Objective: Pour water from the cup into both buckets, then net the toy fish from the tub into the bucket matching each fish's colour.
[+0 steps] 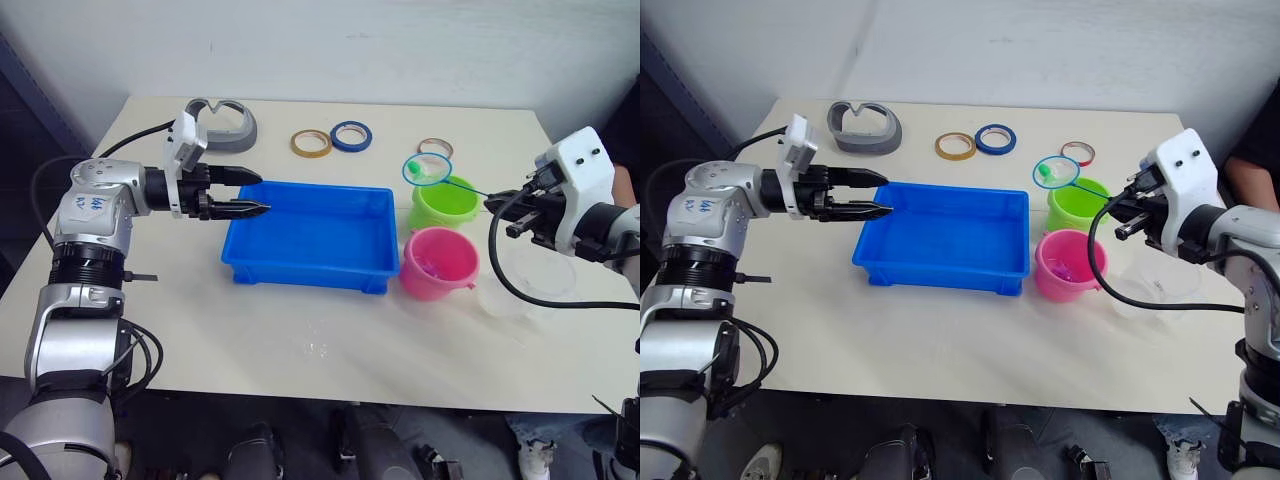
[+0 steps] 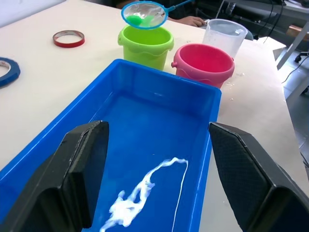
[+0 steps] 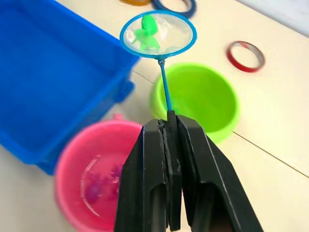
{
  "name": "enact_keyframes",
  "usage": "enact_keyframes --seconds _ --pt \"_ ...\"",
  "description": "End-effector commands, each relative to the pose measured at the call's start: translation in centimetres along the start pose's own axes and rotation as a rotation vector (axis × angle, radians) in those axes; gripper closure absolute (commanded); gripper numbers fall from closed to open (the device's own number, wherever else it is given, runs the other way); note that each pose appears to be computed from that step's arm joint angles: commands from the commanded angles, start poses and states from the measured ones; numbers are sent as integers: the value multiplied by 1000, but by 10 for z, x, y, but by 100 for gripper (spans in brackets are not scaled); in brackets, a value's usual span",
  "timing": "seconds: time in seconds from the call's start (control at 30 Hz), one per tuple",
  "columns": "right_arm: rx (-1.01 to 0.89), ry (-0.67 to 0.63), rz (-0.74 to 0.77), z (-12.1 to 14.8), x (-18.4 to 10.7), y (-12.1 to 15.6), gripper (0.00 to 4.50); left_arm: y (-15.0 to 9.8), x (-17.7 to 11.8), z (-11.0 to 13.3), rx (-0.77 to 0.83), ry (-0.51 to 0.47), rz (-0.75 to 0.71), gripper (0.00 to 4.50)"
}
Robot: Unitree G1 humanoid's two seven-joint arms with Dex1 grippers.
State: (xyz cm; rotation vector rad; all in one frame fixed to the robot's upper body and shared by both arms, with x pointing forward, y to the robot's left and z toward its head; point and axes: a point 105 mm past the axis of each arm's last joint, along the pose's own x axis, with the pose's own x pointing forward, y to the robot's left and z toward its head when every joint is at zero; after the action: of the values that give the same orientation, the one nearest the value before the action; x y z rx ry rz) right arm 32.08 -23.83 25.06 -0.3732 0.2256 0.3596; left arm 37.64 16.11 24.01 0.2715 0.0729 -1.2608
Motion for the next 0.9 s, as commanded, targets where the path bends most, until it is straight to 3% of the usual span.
enact_keyframes --seconds 0.03,0.33,0.67,0.9 --pt "-67 -8 -87 2 -4 -18 450 2 -1 13 50 -6 -5 90" --pt "-431 147 -221 -30 2 -41 450 2 -4 11 48 4 2 90" --pt "-921 145 -252 -9 3 -35 450 2 -8 11 48 10 11 90" --pt "-1145 156 -219 -10 2 -23 450 3 -6 11 50 6 10 90"
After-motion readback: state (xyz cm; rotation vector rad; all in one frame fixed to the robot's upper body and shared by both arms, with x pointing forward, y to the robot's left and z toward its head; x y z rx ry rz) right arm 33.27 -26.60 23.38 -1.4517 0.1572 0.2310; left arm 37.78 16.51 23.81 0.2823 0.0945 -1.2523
